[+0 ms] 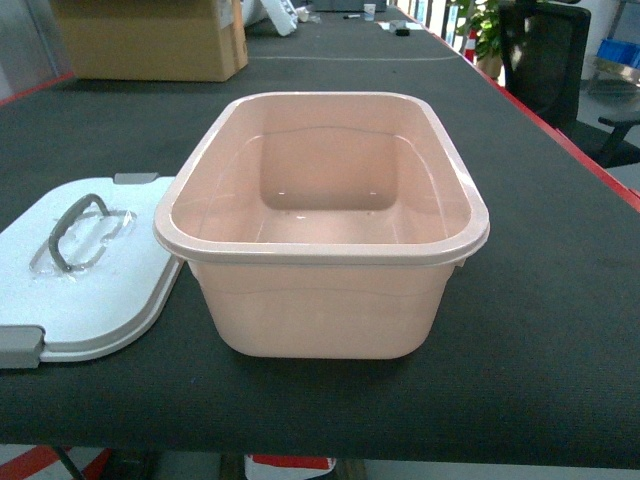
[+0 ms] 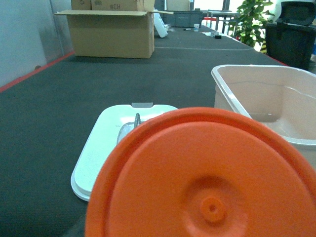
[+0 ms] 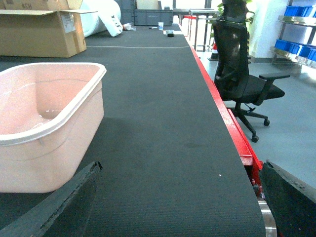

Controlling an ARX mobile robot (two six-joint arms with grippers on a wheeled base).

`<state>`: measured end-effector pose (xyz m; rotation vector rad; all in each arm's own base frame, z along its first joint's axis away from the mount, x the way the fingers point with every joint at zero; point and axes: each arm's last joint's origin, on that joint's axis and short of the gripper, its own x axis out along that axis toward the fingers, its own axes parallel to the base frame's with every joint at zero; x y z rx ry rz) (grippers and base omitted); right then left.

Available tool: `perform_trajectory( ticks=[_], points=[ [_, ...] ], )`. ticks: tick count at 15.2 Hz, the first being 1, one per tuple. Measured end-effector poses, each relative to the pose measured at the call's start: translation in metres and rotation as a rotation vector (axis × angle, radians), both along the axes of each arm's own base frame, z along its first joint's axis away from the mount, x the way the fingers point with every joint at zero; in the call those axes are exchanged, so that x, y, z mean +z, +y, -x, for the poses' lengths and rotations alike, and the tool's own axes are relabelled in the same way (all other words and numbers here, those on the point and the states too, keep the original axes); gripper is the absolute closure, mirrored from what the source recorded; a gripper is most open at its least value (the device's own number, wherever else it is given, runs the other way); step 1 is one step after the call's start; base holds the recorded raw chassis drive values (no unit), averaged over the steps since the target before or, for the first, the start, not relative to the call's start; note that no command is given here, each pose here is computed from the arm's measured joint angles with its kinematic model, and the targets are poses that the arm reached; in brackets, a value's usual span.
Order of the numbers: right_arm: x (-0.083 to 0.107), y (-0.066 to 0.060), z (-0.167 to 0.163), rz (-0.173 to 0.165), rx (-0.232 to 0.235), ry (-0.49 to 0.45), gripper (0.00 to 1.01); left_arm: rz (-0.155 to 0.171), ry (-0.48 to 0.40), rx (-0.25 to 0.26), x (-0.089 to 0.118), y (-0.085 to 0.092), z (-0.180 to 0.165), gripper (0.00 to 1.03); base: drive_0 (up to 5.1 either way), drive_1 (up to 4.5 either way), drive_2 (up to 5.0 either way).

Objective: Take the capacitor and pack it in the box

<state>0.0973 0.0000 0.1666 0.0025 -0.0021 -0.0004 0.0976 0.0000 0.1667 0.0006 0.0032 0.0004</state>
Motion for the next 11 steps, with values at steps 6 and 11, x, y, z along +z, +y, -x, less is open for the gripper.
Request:
perform_trajectory(
  ticks=[6, 11],
  points=[
    [0.000, 0.000, 0.000, 0.000, 0.000, 0.000, 0.03, -0.018, -0.015, 0.133, 0.014, -0.021, -0.049, 0.60, 0.0, 0.00, 0.0],
    [0.000, 0.000, 0.000, 0.000, 0.000, 0.000, 0.03, 0.016, 0.008, -0.134, 0.057, -0.146, -0.204, 0.60, 0.0, 0.00, 0.0]
  ],
)
